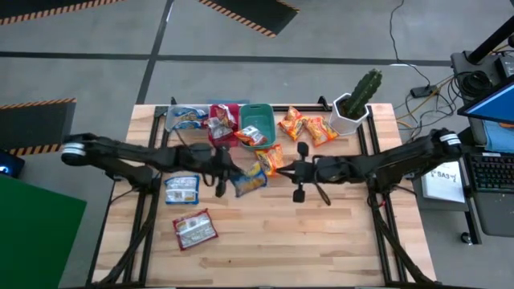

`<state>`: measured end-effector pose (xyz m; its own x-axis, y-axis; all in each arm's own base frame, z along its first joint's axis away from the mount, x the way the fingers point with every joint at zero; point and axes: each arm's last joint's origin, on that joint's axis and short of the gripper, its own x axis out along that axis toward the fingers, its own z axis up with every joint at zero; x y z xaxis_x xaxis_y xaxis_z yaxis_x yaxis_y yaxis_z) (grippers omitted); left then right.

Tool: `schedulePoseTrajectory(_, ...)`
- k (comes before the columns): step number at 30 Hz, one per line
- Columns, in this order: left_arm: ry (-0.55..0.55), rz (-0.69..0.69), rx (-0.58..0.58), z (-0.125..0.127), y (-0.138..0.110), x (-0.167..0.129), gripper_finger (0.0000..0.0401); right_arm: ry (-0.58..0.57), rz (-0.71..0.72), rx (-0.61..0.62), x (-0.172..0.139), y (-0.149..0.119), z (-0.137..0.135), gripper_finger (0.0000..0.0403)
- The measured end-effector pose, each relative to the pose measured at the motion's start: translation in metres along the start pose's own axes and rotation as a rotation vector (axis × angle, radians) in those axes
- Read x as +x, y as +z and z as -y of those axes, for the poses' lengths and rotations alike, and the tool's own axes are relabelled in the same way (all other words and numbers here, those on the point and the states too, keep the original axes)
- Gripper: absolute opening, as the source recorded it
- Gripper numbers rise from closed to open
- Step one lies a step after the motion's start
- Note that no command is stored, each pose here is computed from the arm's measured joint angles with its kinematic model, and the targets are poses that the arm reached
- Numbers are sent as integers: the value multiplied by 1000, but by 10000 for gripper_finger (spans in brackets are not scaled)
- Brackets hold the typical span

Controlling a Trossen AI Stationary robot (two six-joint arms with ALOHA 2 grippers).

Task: Sort Maruchan noodles
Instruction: Put the blue noodle pack into the transparent bin

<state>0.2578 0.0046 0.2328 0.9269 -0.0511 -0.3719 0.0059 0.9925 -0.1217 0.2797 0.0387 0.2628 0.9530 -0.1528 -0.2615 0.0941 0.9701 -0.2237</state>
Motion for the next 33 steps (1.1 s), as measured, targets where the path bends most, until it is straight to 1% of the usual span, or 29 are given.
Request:
schedulePoseTrajectory(3, 120, 18, 58, -6, 20, -20, 1, -16, 18, -25, -4, 4, 3, 9)
schedulePoseTrajectory(7, 352, -26, 151, -18, 43, -46, 1, -53, 20, -48, -4, 4, 10, 9)
schedulePoseTrajectory(10, 550, -79, 208, -32, 63, -65, 1, -73, 8, -57, -2, 3, 15, 9)
schedulePoseTrajectory(13, 754, -183, 255, -51, 76, -81, 1, -93, -2, -55, 0, 1, 21, 9)
schedulePoseTrajectory(15, 861, -247, 261, -68, 81, -91, 0, -104, -7, -62, 1, 0, 24, 9)
schedulePoseTrajectory(17, 943, -289, 244, -88, 84, -99, 0, -115, -11, -78, 1, 0, 28, 9)
schedulePoseTrajectory(19, 999, -346, 237, -110, 82, -106, 0, -125, -16, -94, 2, -1, 31, 9)
schedulePoseTrajectory(22, 999, -468, 274, -142, 71, -115, 0, -141, -22, -113, 3, -2, 35, 9)
schedulePoseTrajectory(24, 1015, -548, 266, -164, 62, -121, 0, -153, -29, -117, 3, -3, 39, 9)
schedulePoseTrajectory(26, 1063, -631, 237, -183, 52, -127, 0, -161, -45, -117, 4, -5, 42, 9)
schedulePoseTrajectory(29, 1166, -732, 178, -206, 43, -138, 0, -174, -70, -119, 5, -8, 47, 9)
schedulePoseTrajectory(31, 1246, -782, 120, -217, 38, -145, 0, -182, -86, -117, 5, -10, 50, 9)
schedulePoseTrajectory(33, 1314, -851, 70, -223, 34, -148, 0, -189, -106, -104, 5, -12, 53, 9)
